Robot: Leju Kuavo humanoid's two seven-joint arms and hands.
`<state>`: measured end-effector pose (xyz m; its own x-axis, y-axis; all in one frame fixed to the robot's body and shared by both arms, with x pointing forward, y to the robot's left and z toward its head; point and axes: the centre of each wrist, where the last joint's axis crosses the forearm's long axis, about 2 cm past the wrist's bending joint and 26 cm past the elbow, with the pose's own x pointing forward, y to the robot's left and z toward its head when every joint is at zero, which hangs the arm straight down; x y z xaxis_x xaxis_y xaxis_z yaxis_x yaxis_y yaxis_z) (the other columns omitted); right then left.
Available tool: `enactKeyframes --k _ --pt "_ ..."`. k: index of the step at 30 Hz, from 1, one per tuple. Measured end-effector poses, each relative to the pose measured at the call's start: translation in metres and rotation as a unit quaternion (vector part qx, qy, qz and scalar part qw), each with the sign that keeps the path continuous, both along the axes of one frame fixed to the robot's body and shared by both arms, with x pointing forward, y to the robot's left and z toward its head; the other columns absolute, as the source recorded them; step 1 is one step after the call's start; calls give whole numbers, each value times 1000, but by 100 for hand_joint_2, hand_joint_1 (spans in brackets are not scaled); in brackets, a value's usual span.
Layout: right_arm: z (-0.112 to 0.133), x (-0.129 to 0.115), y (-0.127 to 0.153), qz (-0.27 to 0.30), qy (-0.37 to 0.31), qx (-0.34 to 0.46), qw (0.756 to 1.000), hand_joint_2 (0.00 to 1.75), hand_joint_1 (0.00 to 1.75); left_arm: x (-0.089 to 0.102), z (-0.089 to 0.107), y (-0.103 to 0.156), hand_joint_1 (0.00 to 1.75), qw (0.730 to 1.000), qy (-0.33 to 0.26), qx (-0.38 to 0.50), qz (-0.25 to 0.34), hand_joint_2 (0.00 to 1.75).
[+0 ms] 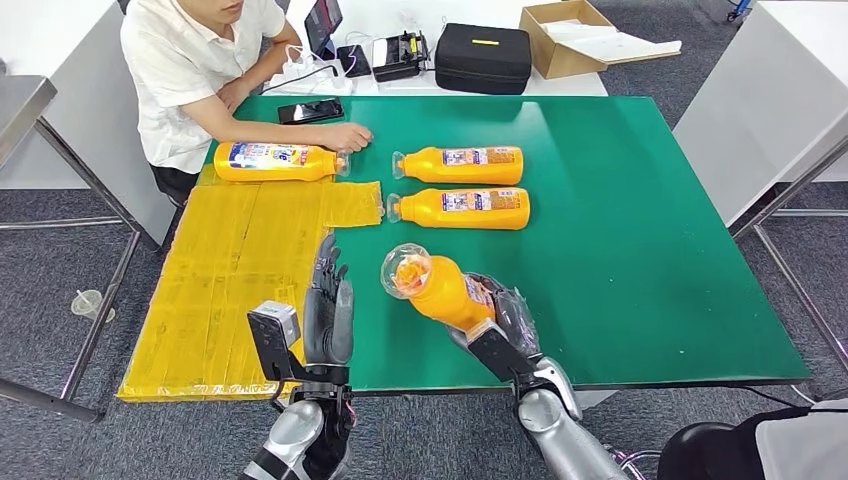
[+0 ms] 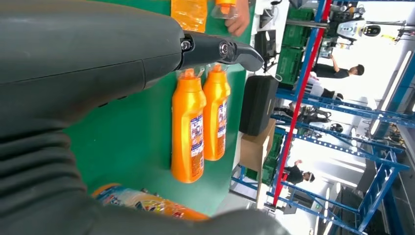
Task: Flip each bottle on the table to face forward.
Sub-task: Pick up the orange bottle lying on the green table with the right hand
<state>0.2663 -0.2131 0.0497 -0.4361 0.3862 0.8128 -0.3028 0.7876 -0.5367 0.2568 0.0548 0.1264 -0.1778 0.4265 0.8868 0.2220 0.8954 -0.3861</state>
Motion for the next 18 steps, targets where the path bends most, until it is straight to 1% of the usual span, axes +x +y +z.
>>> enactKeyframes --k 3,7,11,18 --pt "2 2 2 5 2 6 1000 175 175 0 0 -1 0 1000 16 -15 -16 175" --pt "4 5 5 14 16 29 999 175 175 0 -1 -2 0 997 43 -41 -47 0" --pt "6 8 7 21 28 50 998 175 175 -1 -3 -2 0 994 62 -60 -68 175" --pt "6 9 9 23 36 76 996 175 175 -2 -4 -3 0 988 89 -97 -83 175"
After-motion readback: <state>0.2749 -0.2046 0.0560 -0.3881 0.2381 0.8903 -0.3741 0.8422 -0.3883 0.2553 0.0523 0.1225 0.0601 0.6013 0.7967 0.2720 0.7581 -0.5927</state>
